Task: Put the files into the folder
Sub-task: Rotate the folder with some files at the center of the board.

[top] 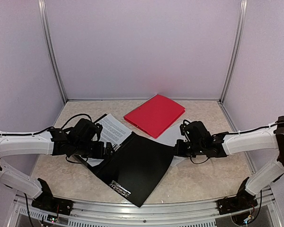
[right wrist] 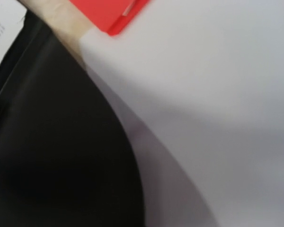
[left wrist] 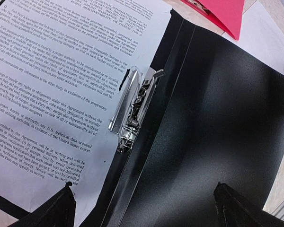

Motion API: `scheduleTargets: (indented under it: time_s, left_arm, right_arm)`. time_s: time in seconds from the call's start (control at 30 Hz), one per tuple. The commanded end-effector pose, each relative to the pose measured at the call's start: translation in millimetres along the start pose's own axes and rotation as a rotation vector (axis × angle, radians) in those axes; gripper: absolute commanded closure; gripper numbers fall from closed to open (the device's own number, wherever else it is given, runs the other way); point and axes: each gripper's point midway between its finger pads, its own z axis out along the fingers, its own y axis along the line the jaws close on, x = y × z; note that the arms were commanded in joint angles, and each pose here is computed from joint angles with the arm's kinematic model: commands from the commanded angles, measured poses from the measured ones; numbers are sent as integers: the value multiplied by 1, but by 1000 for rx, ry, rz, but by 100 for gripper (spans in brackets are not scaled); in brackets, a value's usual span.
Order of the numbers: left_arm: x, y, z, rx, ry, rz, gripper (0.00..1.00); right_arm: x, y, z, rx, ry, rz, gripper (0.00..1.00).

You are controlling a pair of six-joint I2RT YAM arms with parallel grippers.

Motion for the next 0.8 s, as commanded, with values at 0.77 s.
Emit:
scheduleTargets:
  time_s: [0.77]
  left_arm:
    - [8,-49,-8,272,-3,273,1]
  right_arm:
    - [-123,-31,66,231,260,-770,100]
